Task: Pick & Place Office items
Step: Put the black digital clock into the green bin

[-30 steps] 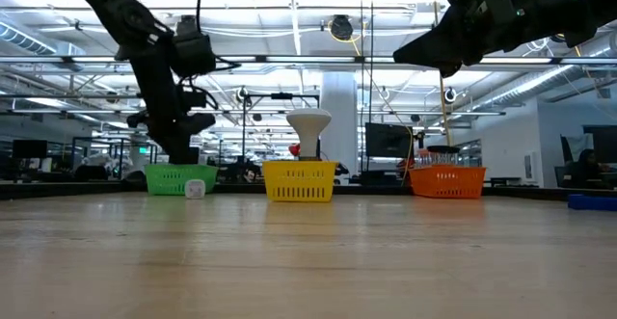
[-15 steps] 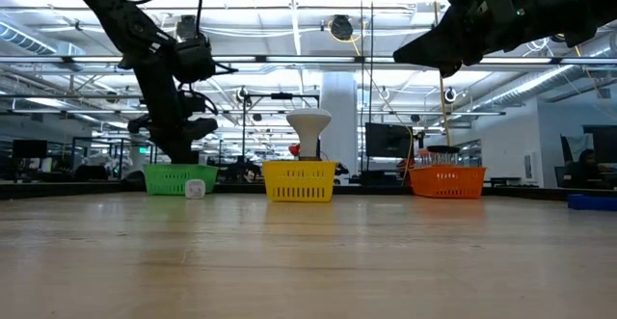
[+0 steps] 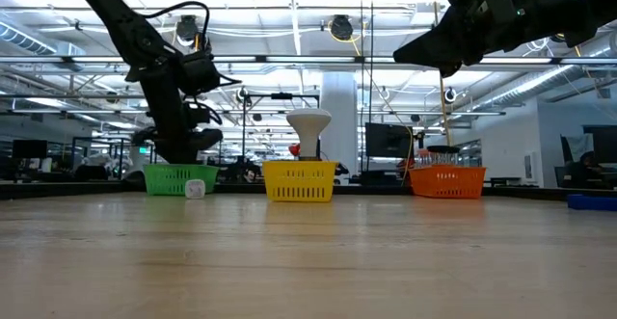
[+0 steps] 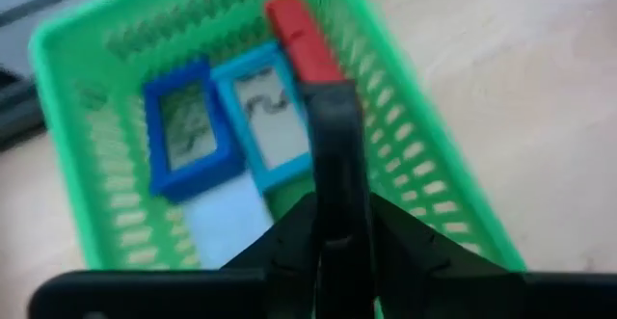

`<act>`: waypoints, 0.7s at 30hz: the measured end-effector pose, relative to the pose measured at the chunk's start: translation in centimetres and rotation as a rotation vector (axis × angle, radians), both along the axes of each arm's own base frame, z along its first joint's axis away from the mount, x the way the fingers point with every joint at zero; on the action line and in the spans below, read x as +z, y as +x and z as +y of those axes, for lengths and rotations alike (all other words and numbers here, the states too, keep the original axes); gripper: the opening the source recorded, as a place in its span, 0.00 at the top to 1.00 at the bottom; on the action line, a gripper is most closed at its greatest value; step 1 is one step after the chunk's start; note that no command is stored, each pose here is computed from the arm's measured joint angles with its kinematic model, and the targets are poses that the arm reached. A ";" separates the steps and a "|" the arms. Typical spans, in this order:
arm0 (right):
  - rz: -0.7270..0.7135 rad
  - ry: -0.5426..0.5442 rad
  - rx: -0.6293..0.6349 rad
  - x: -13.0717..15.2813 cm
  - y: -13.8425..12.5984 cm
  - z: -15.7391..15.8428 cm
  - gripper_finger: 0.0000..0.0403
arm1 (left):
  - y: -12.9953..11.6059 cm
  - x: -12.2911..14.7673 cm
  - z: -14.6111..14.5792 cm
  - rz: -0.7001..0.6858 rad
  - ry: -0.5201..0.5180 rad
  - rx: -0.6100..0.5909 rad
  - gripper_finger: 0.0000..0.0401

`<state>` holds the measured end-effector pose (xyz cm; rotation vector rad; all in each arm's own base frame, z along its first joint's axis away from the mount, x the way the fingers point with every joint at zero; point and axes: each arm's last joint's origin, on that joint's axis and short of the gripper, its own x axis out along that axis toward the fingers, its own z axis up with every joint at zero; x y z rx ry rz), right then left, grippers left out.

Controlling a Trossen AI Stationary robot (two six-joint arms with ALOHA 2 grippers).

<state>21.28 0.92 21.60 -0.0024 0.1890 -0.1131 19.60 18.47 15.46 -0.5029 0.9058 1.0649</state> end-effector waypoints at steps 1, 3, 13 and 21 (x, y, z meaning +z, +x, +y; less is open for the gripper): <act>0.000 0.000 0.000 0.0 0.0 0.0 1.00 | -0.1 0.1 -0.1 0.003 -0.004 0.001 0.78; 0.000 0.000 0.000 0.0 0.0 0.0 1.00 | -0.1 0.1 -0.1 0.003 -0.004 0.001 0.74; 0.000 -0.001 0.001 0.0 0.0 0.0 1.00 | -0.5 -0.2 -0.4 0.058 -0.038 -0.019 0.71; 0.001 -0.006 0.002 0.0 0.0 0.0 1.00 | -0.4 0.7 -0.9 0.049 -0.026 -0.083 0.84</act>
